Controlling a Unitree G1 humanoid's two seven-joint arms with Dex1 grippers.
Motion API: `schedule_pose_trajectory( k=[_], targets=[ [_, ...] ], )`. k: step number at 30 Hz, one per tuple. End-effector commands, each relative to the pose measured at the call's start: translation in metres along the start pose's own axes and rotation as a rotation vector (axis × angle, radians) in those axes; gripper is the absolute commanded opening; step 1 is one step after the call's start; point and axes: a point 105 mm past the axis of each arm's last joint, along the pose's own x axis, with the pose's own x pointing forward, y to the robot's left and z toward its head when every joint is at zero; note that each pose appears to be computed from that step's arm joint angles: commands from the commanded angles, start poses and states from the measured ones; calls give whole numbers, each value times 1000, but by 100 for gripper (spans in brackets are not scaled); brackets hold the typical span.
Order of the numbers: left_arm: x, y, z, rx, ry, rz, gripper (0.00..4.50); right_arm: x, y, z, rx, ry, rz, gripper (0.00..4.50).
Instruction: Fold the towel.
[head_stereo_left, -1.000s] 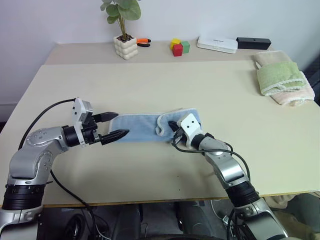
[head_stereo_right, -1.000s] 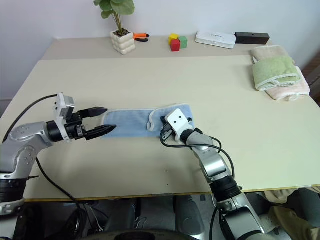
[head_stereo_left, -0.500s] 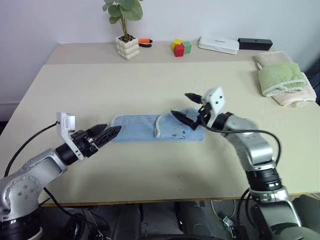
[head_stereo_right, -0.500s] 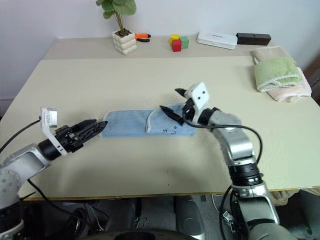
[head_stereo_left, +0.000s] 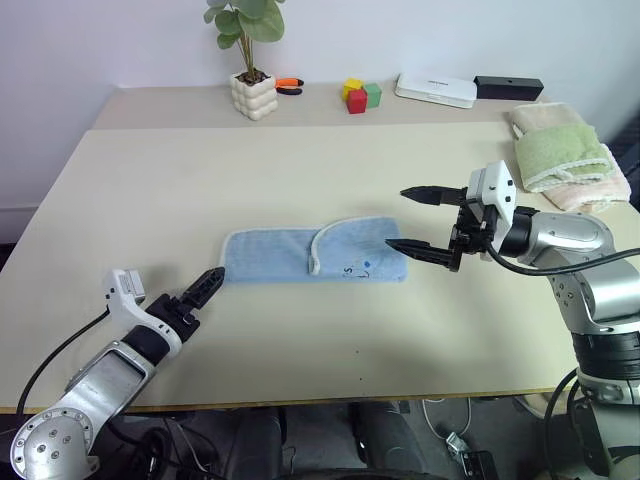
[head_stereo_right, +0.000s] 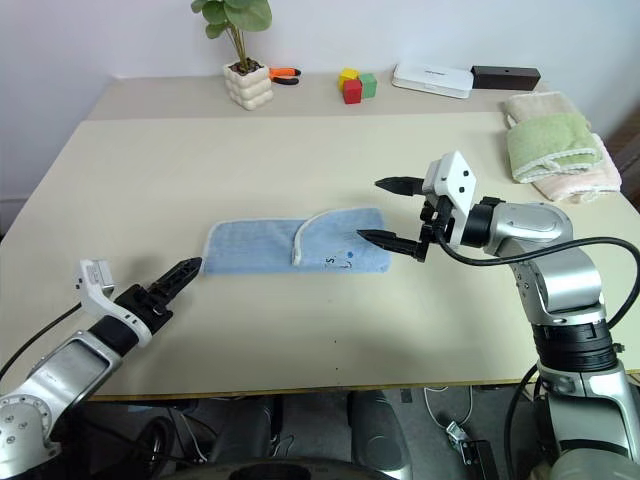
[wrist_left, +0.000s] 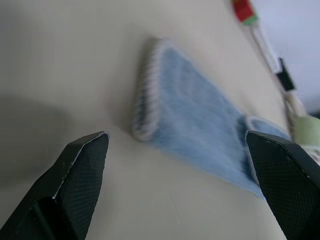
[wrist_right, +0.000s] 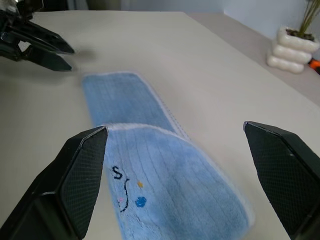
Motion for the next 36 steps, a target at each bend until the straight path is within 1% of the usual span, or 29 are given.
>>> schedule_pose_trajectory(
  k=[1,6,8,11,16,17,19,22,25,26,30,32,33,35,36],
  targets=[
    [2,-6,-7,-73,14,-8,450,3,5,10,-44,-29,1,444],
    [6,-16,-24,-173,88,-53,450,6,6,10,-42,-37,-14,444],
    [11,-19,-29,-191,116,-63,450,7,7,7,-45,-29,-15,444],
    [23,-16,-31,-259,124,-42,450,10,8,6,-44,-31,-28,444],
    [41,-6,-31,-234,132,2,450,8,7,5,-46,-23,-50,444],
    [46,-4,-32,-234,135,2,424,8,6,5,-50,-18,-55,448],
    [54,-2,-33,-271,142,4,360,8,5,4,-55,-14,-63,450],
    [64,-1,-30,-279,136,1,206,8,3,5,-60,-15,-80,450],
    [70,-9,-26,-275,124,-33,49,6,0,4,-61,-10,-96,450],
    [70,-11,-24,-270,118,-41,5,5,-1,2,-61,-4,-101,450],
    [68,-31,-13,-215,89,-147,5,-10,-10,-2,-25,-9,-154,450],
    [67,-47,-3,-102,55,-207,5,-29,-4,-7,44,4,-124,450],
    [68,-56,0,-17,45,-241,5,-38,-1,-13,53,39,-113,450],
    [68,-72,0,97,41,-324,5,-51,-2,-21,43,84,-126,450],
    [70,-83,-1,161,34,-373,5,-56,-2,-20,41,85,-131,450]
  ],
)
